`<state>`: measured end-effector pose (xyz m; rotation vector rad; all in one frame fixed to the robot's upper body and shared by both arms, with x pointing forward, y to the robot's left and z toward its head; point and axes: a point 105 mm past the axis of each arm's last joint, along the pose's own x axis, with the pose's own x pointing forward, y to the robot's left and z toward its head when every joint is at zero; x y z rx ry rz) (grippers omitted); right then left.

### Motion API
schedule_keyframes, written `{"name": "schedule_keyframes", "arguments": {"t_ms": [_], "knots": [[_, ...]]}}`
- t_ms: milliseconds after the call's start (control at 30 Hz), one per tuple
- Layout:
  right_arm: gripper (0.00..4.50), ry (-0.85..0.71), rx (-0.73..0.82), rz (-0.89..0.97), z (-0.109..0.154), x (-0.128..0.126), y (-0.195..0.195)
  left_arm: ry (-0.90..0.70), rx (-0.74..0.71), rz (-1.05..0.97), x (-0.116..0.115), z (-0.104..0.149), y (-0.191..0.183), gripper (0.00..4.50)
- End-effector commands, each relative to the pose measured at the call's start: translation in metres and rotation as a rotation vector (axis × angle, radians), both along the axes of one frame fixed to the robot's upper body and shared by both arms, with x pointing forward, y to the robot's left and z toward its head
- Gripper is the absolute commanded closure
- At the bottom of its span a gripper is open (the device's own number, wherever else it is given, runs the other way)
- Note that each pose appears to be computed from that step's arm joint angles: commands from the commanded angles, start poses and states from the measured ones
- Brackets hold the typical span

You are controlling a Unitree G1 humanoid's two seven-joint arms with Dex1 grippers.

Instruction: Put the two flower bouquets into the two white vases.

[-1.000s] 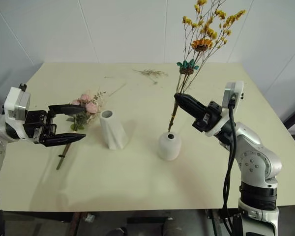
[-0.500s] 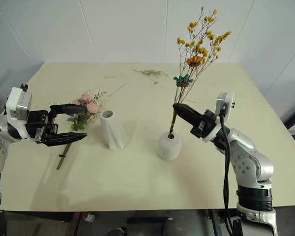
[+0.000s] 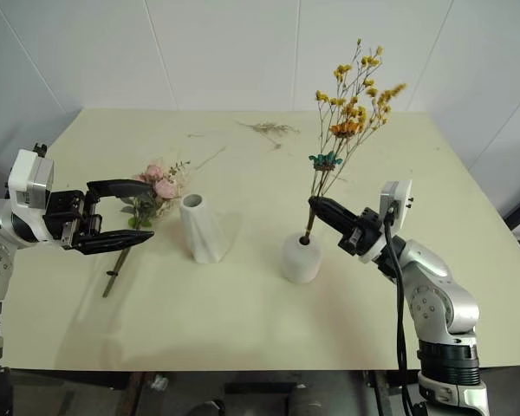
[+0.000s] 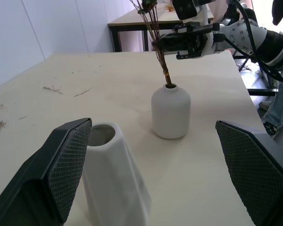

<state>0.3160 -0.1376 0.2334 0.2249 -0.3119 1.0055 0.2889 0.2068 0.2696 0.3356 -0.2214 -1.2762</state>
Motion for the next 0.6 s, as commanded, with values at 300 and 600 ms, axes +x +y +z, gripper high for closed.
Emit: {"name": "schedule_keyframes", "arguments": {"t_ms": [300,600], "knots": [[4.49,-0.141,-0.075,-0.034,0.003,-0.015,0.001,-0.062,0.003,-0.004,0.001,0.013,0.0,0.0],[2.3,-0.188,-0.122,-0.065,-0.003,-0.019,-0.002,-0.063,0.003,-0.002,0.002,0.013,0.002,0.0]]}}
